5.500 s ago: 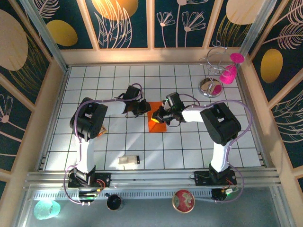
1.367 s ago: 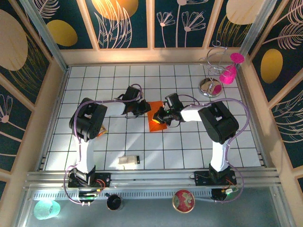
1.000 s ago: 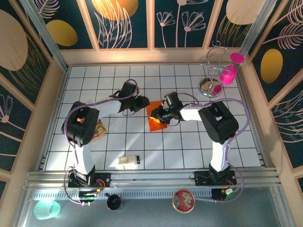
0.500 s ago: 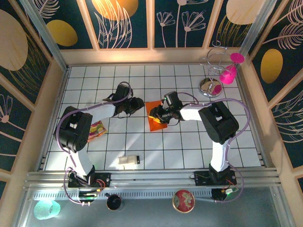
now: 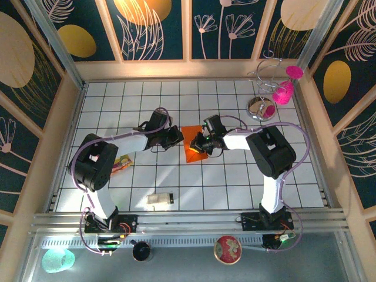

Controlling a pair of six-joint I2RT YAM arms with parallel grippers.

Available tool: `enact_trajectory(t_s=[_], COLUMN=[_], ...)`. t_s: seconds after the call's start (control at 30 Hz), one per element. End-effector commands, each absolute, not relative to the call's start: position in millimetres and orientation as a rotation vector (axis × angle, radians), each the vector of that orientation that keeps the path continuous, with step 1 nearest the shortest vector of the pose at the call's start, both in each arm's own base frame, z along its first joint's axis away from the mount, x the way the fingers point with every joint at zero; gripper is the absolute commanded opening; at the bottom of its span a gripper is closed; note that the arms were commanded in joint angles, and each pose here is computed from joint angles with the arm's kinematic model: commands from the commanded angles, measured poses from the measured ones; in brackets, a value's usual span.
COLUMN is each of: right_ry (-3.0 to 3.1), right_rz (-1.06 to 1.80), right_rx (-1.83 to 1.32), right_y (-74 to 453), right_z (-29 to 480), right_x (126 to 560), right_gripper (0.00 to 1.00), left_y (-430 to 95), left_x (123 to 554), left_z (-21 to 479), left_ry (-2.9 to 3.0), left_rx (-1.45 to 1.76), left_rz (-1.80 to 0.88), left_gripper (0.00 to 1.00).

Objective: Fold a paper plane with a square sheet of paper (pick it up from the middle)
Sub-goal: Fold the triangle a second time at the center of the table.

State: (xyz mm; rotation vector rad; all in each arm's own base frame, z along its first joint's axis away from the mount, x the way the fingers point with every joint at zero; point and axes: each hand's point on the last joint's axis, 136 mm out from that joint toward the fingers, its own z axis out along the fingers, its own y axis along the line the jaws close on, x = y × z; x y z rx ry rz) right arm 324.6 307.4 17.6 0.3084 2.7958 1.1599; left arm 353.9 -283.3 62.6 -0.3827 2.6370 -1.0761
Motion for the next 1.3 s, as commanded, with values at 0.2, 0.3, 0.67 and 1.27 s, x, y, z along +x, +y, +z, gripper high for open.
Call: enact_trajectory(t_s=[0.2, 0.3, 0.67, 1.27], right_ry=[2.886, 2.885, 2.862, 2.679], right_rz=[1.039, 1.041, 1.069, 1.208], right_rx=[0.357, 0.354, 0.345, 0.114], right_y=[295, 296, 298, 305], right_z=[-9, -8, -2, 61], right_x=[313, 313, 315, 345], right_gripper=[0.0, 0.0, 0.0, 0.0], left_y=[-304, -306, -302, -282], left_x=[346, 347, 347, 337], left_z=[41, 38, 20, -10], left_ry=[2.71, 2.724, 2.773, 2.862], left_rx=[-0.337, -0.326, -0.34, -0.336], left_rz=[-1.091, -1.081, -0.992, -0.808], left_gripper=[0.0, 0.0, 0.0, 0.0])
